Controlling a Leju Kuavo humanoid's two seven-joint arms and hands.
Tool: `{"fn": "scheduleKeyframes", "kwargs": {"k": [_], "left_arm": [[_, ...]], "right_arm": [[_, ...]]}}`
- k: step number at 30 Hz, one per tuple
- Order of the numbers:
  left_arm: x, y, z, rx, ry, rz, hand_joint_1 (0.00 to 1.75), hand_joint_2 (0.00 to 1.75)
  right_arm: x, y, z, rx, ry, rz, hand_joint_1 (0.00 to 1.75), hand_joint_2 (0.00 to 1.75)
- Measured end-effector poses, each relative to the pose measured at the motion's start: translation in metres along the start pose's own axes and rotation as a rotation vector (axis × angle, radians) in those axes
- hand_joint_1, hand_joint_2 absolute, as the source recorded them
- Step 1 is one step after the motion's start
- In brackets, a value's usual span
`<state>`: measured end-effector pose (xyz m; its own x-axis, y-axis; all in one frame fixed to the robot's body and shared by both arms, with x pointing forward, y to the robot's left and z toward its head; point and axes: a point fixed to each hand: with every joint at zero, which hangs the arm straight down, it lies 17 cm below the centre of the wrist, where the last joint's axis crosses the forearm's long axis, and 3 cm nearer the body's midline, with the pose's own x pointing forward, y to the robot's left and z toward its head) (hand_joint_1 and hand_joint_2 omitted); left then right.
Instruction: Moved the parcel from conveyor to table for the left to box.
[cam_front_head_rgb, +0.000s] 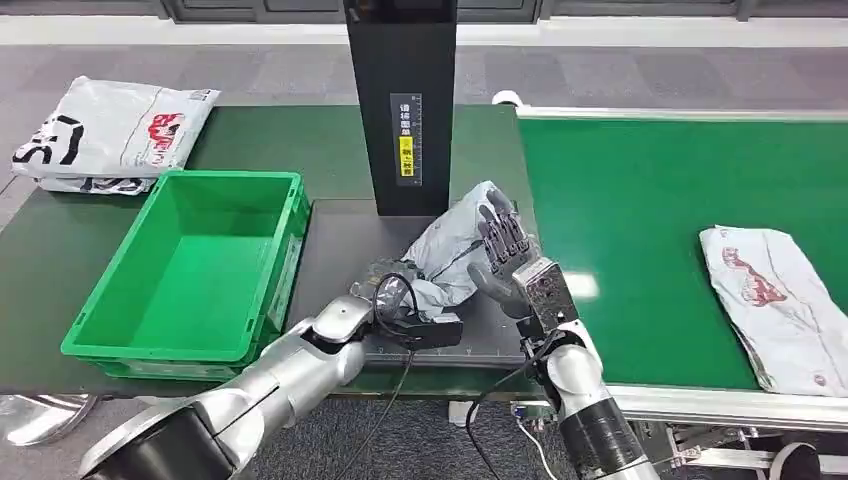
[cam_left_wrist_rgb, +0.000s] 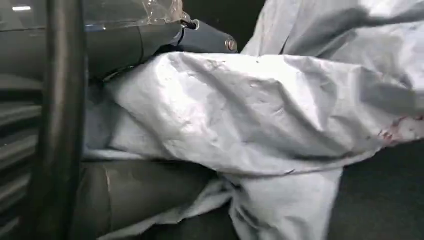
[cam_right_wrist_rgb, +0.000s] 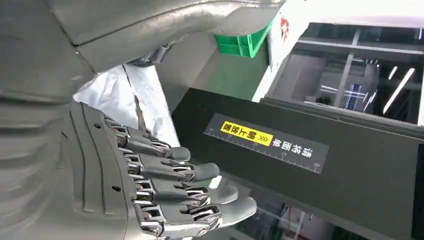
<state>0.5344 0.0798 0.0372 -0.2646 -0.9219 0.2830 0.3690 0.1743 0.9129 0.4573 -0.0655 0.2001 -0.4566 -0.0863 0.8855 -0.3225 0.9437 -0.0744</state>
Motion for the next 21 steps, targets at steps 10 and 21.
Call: {"fn": "scheduleKeyframes", "kwargs": {"k": [10, 21], "left_arm": [[0.002, 0.056, 0.005, 0.327, -0.073, 0.186, 1.75, 1.75], [-0.05, 0.185, 0.053, 0.832, -0.131, 0.466, 1.75, 1.75]], "right_arm": [[-0.003, 0.002, 0.01, -0.013, 0.038, 0.016, 0.0, 1.75], [0.001, -0.018, 0.014, -0.091, 0.027, 0.045, 0.0, 1.75]]}}
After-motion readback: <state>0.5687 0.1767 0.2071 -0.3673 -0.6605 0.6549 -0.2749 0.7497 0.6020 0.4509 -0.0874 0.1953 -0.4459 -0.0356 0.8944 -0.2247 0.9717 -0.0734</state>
